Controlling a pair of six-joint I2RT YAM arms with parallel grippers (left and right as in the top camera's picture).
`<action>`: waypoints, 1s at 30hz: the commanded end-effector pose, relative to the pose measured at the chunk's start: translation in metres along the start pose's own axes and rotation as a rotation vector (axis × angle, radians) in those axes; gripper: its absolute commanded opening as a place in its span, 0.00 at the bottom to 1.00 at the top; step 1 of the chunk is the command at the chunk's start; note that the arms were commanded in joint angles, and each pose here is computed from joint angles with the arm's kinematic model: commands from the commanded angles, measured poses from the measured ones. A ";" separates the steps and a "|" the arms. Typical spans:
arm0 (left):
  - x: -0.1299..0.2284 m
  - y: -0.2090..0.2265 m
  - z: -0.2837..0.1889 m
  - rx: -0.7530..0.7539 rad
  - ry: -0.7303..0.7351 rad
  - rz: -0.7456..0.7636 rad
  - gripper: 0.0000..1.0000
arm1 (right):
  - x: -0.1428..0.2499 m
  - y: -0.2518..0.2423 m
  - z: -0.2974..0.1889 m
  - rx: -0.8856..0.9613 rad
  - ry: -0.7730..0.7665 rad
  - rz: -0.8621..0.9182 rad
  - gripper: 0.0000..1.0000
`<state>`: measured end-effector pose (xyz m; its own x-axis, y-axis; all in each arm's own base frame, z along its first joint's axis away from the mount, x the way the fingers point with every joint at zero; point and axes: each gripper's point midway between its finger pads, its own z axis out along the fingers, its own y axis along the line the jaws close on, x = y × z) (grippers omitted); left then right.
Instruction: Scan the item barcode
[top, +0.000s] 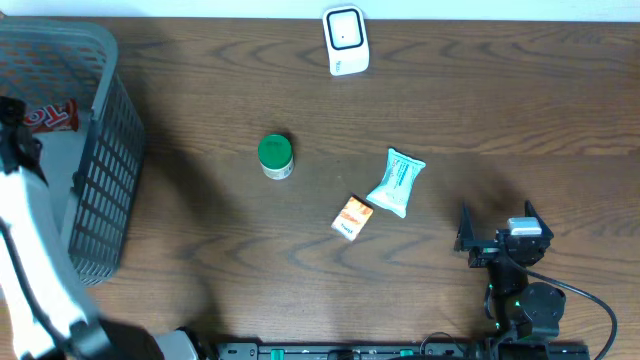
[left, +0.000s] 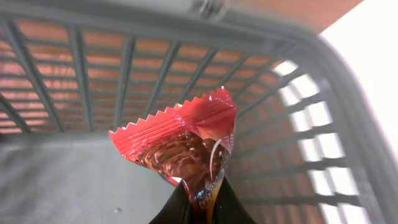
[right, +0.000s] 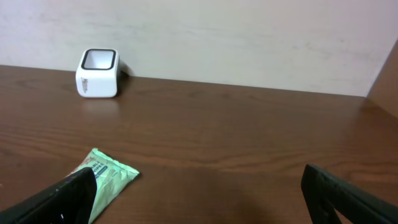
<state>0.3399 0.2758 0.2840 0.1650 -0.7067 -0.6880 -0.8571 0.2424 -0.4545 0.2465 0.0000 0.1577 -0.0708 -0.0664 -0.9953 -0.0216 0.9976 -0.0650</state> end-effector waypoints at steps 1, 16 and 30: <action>-0.018 -0.022 -0.051 0.166 -0.012 -0.024 0.07 | 0.000 0.002 0.000 -0.006 0.000 0.012 0.99; 0.138 -0.120 -0.189 0.683 0.397 0.399 0.07 | 0.000 0.002 0.000 -0.006 0.000 0.012 0.99; 0.377 -0.129 -0.222 0.808 0.629 1.151 0.07 | 0.000 0.002 0.000 -0.006 0.000 0.012 0.99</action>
<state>0.4021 -0.1532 0.2362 -0.7593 -0.1963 -0.6204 0.0110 0.9494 -0.3140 0.2465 0.0000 0.1577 -0.0708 -0.0664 -0.9953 -0.0216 0.9976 -0.0650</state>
